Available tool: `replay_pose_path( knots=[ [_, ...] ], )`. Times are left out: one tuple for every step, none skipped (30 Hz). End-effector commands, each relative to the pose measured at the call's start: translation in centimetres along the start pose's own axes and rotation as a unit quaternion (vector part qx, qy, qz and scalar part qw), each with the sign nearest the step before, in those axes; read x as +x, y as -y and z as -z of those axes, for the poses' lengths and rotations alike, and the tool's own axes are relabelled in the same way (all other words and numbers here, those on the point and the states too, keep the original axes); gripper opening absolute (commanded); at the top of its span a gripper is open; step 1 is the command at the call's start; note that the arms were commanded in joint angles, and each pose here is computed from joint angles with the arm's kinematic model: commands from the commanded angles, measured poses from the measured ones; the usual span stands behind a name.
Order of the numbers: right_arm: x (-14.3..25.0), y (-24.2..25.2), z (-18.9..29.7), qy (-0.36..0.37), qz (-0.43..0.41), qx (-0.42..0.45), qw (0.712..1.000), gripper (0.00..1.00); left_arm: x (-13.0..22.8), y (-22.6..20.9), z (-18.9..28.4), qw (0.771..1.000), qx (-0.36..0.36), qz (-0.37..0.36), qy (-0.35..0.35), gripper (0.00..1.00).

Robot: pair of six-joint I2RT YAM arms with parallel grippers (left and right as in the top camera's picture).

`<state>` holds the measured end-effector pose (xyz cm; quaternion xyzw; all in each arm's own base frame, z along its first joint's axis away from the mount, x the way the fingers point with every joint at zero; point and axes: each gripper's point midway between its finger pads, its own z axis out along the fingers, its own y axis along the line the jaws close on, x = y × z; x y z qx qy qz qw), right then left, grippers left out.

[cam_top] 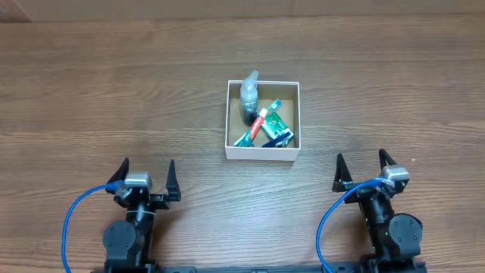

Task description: Pack container

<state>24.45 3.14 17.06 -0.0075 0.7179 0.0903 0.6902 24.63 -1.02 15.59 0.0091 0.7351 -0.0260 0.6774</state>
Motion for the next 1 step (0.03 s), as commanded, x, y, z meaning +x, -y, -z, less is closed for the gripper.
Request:
replay_pose_path(
  knots=[
    [0.05,-0.04,0.01,0.004,0.0,-0.002,1.0,1.0,-0.03,0.52,0.03,1.0,0.014,0.005,0.002,1.0]
  ],
)
